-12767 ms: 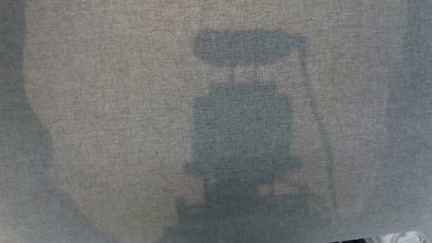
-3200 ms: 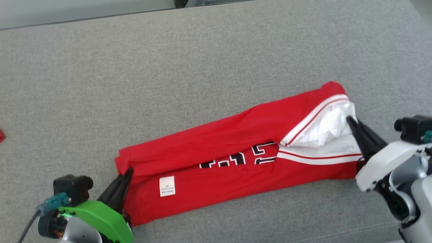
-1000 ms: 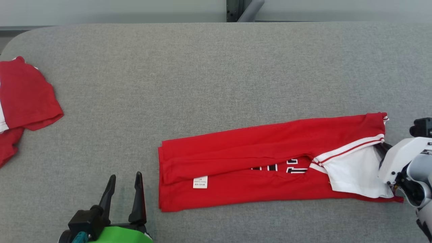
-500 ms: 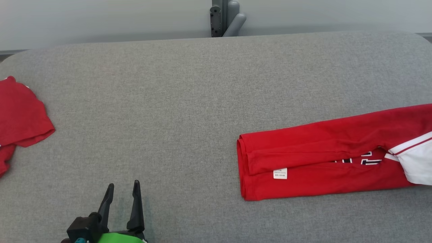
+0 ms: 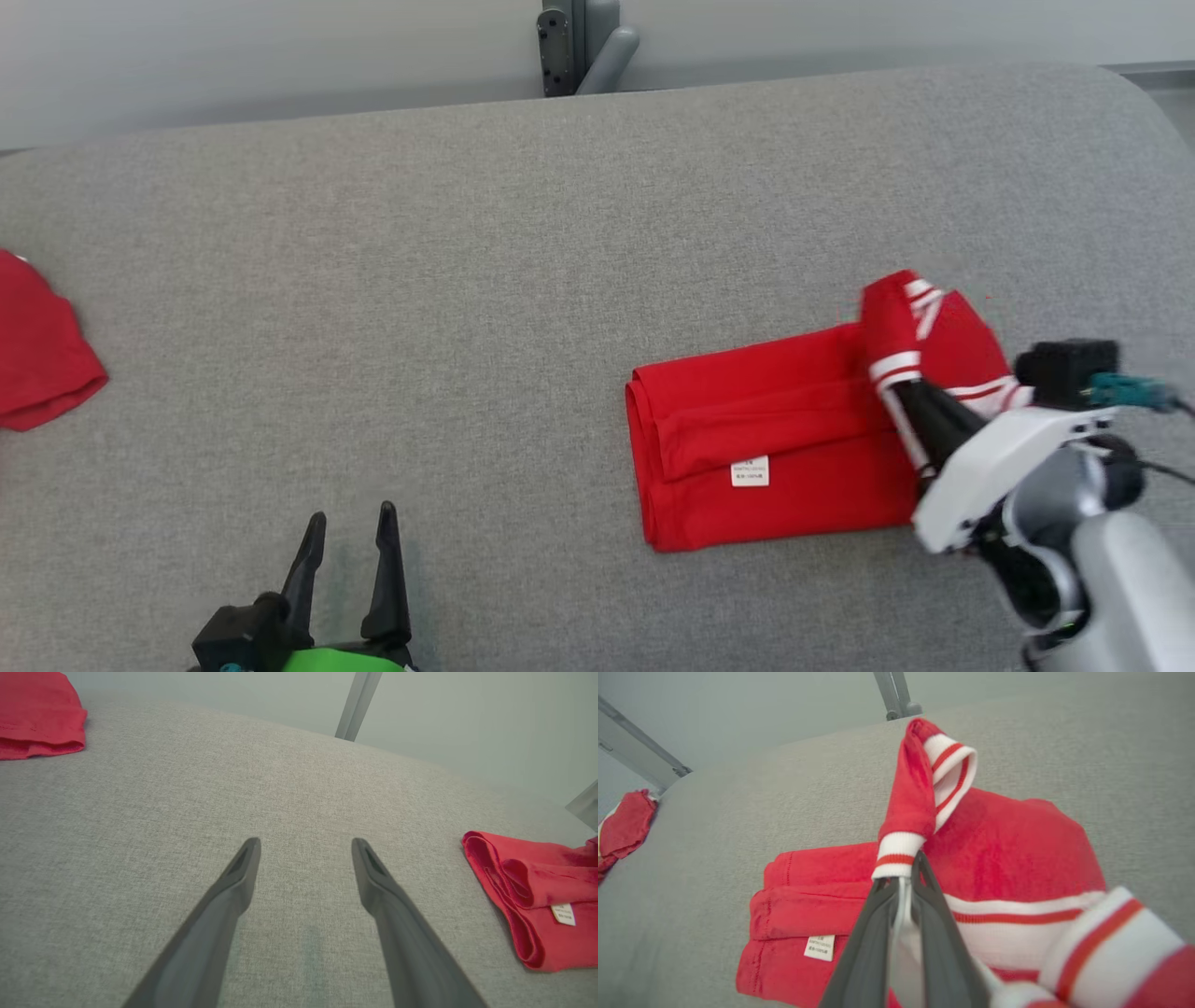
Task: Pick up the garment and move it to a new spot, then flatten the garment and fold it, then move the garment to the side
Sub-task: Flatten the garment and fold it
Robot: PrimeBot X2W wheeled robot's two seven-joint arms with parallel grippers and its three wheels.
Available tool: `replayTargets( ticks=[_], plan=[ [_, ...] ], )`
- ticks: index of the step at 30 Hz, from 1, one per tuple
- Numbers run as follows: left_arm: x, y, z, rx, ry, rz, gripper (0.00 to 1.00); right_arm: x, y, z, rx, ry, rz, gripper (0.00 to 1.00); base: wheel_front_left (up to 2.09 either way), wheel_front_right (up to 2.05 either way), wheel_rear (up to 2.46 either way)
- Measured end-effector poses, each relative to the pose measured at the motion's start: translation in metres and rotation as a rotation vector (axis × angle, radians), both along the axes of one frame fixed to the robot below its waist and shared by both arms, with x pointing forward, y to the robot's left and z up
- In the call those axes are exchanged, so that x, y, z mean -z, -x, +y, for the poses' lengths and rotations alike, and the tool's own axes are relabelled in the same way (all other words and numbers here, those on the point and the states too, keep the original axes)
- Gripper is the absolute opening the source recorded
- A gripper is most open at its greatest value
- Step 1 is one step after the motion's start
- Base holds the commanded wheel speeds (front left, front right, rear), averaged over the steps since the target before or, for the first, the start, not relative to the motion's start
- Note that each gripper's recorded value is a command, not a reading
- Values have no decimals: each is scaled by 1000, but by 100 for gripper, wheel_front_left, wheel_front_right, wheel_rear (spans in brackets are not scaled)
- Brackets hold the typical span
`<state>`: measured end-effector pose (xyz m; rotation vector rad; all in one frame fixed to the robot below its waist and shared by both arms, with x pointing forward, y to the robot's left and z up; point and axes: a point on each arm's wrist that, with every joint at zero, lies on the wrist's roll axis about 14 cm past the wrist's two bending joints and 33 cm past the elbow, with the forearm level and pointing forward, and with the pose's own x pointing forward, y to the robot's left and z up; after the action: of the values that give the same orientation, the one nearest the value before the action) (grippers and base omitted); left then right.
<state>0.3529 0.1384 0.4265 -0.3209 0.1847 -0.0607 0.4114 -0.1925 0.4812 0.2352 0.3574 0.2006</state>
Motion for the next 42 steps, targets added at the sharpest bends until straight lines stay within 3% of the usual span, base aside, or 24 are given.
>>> replayTargets(
  ticks=[5,24,25,26,27,37,41,42],
  plan=[
    [1,-11,-14,39,9,-1,100,23,4,71,-92,-63,40,0,0,0,0],
    [5,-6,-8,13,9,17,100,63,0,136,-189,-118,98,0,0,0,0],
    [5,-5,-8,11,8,19,100,62,-1,137,-192,-121,91,13,0,0,0],
    [6,-5,-9,13,9,21,100,60,-1,139,-196,-122,83,64,0,0,0],
    [7,-4,-9,13,9,23,100,59,-1,141,-199,-129,78,100,0,0,0],
    [8,-5,-9,16,7,25,100,6,-13,134,-145,-224,-124,100,0,0,0],
    [9,-3,-11,21,7,31,100,-27,-16,109,-75,-220,-247,100,0,0,0],
    [9,-4,-13,27,9,30,100,-45,-18,85,-28,-184,-321,100,0,0,0]
  ],
)
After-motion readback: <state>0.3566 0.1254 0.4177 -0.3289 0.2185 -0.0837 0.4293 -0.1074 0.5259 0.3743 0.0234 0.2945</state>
